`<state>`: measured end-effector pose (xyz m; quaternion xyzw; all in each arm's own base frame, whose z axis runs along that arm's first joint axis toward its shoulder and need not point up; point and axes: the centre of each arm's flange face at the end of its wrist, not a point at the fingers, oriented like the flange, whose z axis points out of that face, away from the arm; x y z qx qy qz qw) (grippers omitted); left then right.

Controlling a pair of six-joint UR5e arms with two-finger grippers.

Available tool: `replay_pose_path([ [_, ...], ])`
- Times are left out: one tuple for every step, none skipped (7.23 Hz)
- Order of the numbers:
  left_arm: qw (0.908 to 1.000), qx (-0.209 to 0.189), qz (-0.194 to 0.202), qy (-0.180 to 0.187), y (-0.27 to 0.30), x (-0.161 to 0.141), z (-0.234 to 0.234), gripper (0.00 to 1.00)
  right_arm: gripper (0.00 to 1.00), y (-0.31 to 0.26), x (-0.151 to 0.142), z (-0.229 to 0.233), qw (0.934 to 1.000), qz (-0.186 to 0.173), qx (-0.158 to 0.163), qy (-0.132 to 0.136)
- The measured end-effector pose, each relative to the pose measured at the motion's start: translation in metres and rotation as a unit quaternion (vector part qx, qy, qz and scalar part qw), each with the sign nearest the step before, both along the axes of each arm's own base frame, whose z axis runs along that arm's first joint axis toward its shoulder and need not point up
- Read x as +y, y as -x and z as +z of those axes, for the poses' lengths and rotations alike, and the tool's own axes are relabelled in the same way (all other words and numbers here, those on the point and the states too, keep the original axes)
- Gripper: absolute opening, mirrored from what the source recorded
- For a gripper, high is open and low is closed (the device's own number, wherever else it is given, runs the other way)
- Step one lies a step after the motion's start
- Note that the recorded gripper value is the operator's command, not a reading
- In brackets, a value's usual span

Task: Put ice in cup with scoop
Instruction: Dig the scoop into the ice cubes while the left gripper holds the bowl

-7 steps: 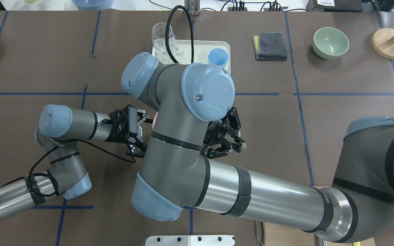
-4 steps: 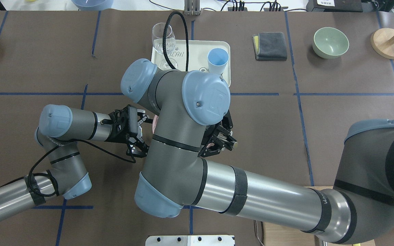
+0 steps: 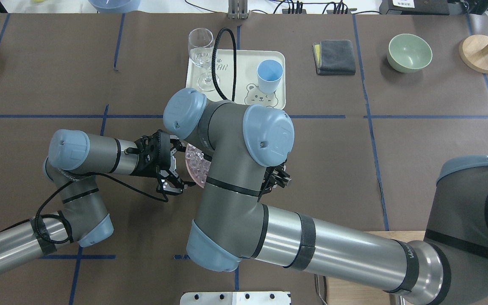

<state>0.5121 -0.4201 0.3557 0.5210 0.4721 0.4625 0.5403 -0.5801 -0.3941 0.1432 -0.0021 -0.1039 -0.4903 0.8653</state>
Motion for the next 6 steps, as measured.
replay_pose_path([
  [1.0,0.0,0.0,0.0,0.0,0.0,0.0,1.0,0.0,0.003,-0.001,0.007,0.9999,0.005,-0.009,-0.004],
  [1.0,0.0,0.0,0.0,0.0,0.0,0.0,1.0,0.0,0.004,-0.001,0.01,0.9998,0.007,-0.016,-0.007],
  [1.0,0.0,0.0,0.0,0.0,0.0,0.0,1.0,0.0,0.003,0.0,0.013,0.9996,0.009,-0.024,-0.011],
  [1.0,0.0,0.0,0.0,0.0,0.0,0.0,1.0,0.0,-0.002,0.003,0.019,0.9992,0.009,-0.036,-0.016],
  [1.0,0.0,0.0,0.0,0.0,0.0,0.0,1.0,0.0,-0.014,0.008,0.028,0.9982,0.01,-0.054,-0.024],
  [1.0,0.0,0.0,0.0,0.0,0.0,0.0,1.0,0.0,-0.029,0.014,0.036,0.9966,0.012,-0.074,-0.032],
])
